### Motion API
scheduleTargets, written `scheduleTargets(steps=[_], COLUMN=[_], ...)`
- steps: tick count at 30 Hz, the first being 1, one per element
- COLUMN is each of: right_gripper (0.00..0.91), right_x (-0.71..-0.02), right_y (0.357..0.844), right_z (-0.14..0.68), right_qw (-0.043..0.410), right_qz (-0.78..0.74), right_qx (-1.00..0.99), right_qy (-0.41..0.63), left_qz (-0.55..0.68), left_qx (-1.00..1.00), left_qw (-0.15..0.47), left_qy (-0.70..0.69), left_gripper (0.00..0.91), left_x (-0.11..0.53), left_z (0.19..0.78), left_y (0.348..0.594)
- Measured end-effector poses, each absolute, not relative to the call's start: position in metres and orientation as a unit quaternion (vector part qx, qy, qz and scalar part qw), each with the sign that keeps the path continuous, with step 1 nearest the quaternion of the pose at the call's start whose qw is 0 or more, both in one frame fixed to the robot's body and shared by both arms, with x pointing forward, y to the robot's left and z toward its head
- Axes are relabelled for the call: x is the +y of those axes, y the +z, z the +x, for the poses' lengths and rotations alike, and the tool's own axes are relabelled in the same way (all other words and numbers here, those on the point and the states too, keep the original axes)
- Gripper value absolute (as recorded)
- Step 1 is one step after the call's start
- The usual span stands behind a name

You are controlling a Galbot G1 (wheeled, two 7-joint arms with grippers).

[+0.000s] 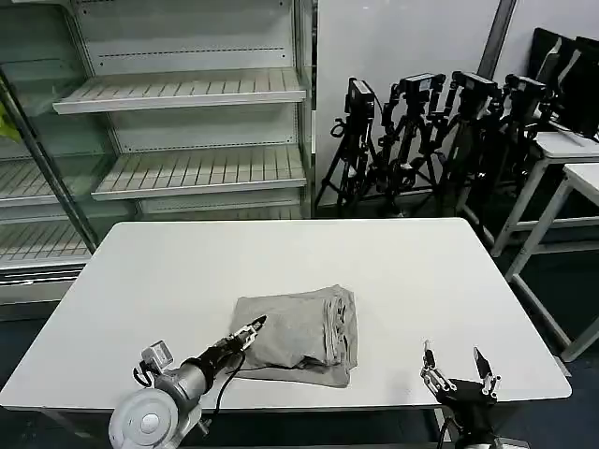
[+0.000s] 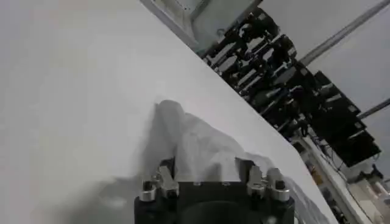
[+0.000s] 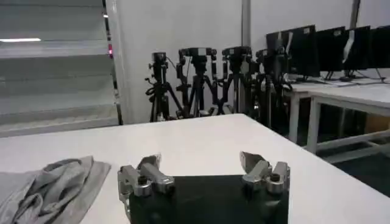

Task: Fold and organize the clothes.

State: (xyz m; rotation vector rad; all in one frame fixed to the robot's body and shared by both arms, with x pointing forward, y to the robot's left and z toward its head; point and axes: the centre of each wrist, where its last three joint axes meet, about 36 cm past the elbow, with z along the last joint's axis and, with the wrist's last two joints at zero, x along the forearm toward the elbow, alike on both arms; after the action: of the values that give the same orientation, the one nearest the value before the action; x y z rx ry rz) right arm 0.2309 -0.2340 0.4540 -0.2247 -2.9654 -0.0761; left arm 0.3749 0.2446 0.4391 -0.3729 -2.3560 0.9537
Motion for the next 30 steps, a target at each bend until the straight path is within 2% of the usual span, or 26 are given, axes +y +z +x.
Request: scheduleTargets(steps=[30], right_gripper=[0.907], right_x=[-0.232], right_y=[0.461], right_z=[0.229], right_qw=[0.077], right_qz=[-0.076], right_qx=[-0.994], right_qy=[-0.033], left_qz=[-0.125], left_qx=[-0.863], left_qw=[0.252], left_qy=[0.419], left_gripper=[0.04], left_x=[0.251], left_z=[0.366], left_y=[0.45])
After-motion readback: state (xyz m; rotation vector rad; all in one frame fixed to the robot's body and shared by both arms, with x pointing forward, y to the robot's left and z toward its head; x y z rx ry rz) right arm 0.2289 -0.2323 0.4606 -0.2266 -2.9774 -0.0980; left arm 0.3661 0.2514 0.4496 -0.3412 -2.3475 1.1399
